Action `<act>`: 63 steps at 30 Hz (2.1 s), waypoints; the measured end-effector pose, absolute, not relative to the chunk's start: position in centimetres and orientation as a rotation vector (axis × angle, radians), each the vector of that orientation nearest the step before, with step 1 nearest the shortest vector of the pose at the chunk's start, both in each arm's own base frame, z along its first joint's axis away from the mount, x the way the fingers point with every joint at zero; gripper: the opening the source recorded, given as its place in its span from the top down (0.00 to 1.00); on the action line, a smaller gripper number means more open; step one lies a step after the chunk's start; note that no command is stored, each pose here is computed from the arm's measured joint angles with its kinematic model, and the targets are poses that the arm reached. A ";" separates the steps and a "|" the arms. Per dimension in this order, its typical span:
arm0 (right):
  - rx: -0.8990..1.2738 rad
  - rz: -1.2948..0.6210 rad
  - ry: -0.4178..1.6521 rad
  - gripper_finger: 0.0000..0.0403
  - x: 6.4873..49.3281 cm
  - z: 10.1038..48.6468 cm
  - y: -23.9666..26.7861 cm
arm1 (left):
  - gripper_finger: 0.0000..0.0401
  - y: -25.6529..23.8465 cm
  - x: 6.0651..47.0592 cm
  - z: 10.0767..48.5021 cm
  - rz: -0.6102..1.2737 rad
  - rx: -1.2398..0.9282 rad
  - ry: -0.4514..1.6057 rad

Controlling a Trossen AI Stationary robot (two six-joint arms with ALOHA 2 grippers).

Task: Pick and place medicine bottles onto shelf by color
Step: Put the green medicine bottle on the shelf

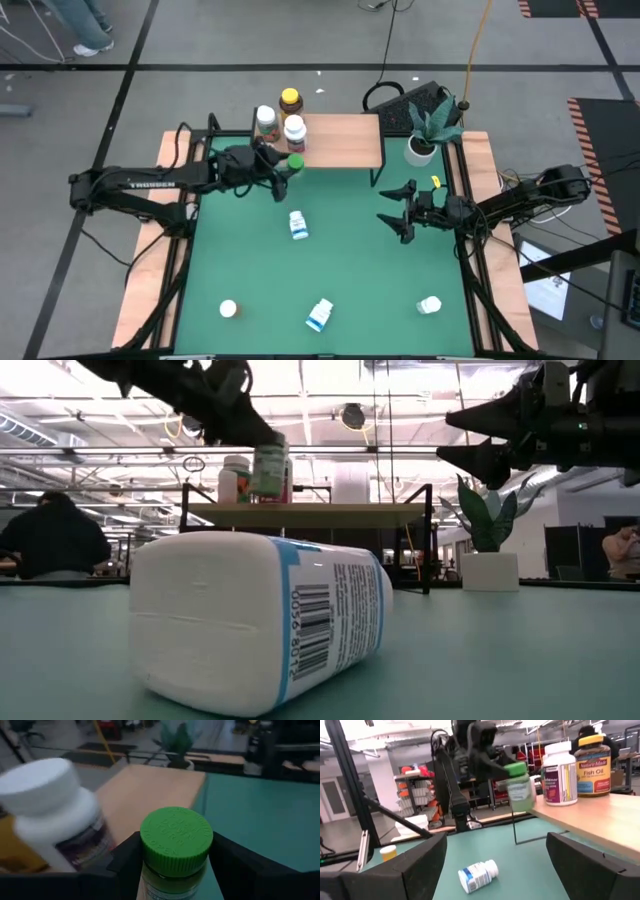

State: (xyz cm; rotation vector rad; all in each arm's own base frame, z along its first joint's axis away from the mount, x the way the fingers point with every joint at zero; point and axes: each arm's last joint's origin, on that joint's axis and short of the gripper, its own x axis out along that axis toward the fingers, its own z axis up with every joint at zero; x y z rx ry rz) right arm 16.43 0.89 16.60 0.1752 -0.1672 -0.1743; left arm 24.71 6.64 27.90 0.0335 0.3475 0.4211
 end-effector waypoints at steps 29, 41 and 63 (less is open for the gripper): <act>0.177 -0.197 -0.179 0.17 16.4 16.7 0.8 | 0.46 10.5 23.4 27.0 0.550 -0.023 0.211; 0.176 -0.197 -0.179 0.17 16.4 16.7 0.8 | 0.46 10.4 23.4 26.8 0.511 0.020 0.238; 0.171 -0.199 -0.148 0.17 16.5 16.4 0.8 | 0.32 10.4 23.4 26.8 0.507 0.045 0.254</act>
